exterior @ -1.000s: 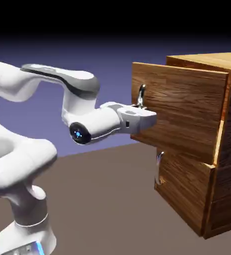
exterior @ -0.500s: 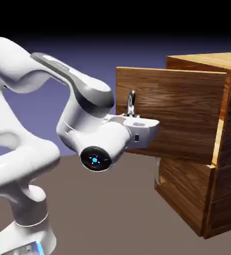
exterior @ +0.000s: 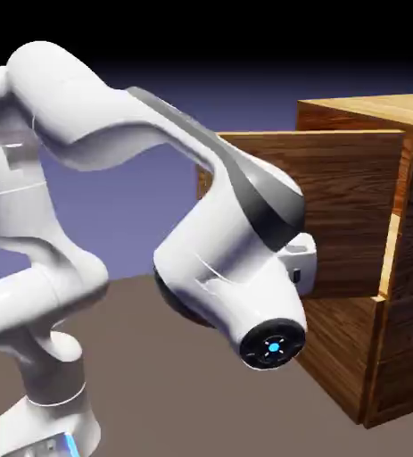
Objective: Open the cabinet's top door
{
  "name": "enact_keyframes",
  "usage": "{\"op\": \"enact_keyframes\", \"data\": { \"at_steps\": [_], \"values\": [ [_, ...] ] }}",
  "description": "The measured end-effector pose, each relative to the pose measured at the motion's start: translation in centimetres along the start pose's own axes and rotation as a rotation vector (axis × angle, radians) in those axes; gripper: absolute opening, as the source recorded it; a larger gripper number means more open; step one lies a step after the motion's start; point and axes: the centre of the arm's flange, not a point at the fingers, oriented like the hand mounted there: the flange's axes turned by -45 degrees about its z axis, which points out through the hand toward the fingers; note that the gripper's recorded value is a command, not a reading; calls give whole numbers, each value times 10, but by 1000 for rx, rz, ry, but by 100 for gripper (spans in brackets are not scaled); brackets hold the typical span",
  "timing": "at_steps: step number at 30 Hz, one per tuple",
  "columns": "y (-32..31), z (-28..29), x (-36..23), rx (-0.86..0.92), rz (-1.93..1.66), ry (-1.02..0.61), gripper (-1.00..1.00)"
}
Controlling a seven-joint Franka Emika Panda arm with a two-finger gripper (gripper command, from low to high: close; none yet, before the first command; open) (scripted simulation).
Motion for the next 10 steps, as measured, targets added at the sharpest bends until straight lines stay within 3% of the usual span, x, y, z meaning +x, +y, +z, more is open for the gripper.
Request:
{"op": "enact_keyframes", "data": {
  "at_steps": [8, 9, 10],
  "values": [
    [32, -48, 0, 189, 0, 0, -100],
    [33, -50, 0, 196, 0, 0, 100],
    [34, -49, 0, 198, 0, -1, 100]
  ]
}}
